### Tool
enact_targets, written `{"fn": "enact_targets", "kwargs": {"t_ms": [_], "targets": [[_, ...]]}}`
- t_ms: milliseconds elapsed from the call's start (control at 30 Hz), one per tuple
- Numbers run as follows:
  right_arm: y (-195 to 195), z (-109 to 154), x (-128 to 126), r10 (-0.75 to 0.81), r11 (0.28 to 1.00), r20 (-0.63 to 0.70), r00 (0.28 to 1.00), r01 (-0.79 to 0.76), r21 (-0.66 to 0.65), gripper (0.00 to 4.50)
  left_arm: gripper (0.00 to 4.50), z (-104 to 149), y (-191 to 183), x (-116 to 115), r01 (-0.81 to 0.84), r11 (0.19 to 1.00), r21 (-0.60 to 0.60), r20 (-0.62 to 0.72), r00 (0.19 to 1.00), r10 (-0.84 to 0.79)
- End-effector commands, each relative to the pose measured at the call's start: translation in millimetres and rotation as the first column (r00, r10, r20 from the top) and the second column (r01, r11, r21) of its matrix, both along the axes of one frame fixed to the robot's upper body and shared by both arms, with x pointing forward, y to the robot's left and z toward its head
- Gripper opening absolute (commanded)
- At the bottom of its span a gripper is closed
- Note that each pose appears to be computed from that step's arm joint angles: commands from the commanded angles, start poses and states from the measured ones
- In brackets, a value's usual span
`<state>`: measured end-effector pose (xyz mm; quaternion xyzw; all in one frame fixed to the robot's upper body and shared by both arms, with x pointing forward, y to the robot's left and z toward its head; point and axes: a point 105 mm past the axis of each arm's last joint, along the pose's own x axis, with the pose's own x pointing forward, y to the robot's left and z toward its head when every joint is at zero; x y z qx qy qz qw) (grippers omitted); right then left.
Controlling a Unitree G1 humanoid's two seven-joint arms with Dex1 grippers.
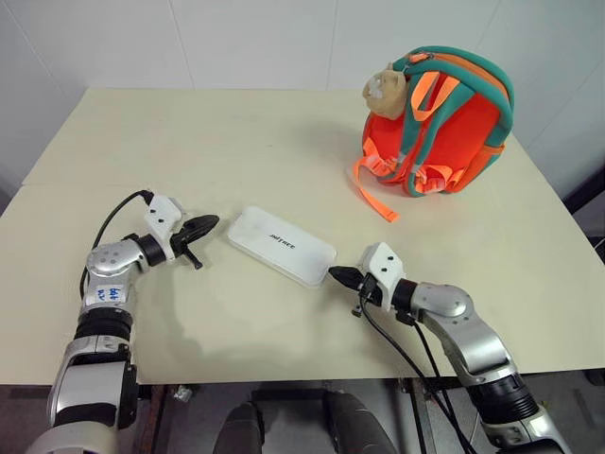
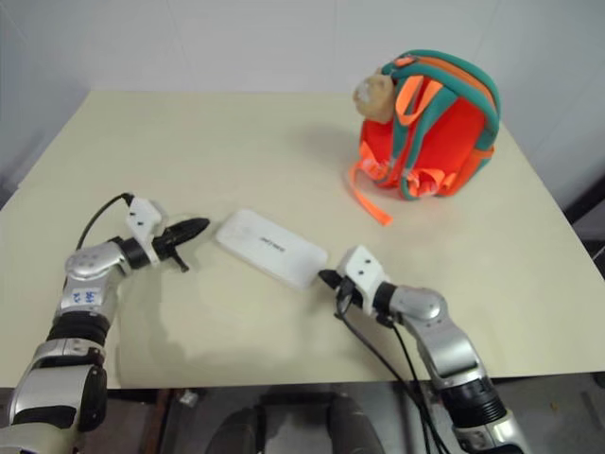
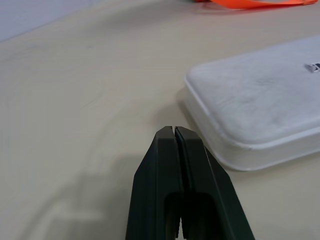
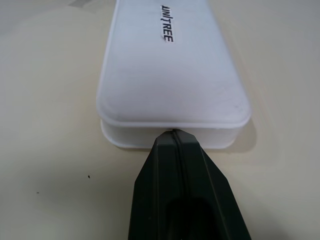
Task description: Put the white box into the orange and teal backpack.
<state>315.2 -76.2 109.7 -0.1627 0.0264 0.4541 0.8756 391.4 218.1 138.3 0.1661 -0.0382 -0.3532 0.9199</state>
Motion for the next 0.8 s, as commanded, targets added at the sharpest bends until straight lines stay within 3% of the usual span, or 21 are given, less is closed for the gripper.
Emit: {"fn": "enact_targets", "kwargs": {"t_ms": [33, 233, 500, 800], "targets": [[5, 9, 2, 0.004, 1.0, 0.029, 1.0, -0.004, 0.012, 0.0, 0.06, 9, -12, -2, 0.07, 0.997, -0.017, 0.032, 0.997, -0.069], [2, 11, 5, 0.005, 1.0, 0.032, 0.999, -0.005, 0.009, 0.0, 0.06, 0, -20, -14, 0.137, 0.989, -0.046, 0.002, 0.991, -0.137], [-24, 17, 16, -0.001, 0.999, 0.048, 0.999, 0.003, -0.047, 0.0, 0.06, -12, -30, -48, 0.25, 0.967, -0.059, -0.067, 0.965, -0.253], [-34, 16, 22, -0.002, 0.998, 0.037, 0.999, 0.004, -0.065, 0.0, 0.06, 33, 2, -27, 0.03, 0.997, -0.075, 0.149, 0.989, -0.019]]}}
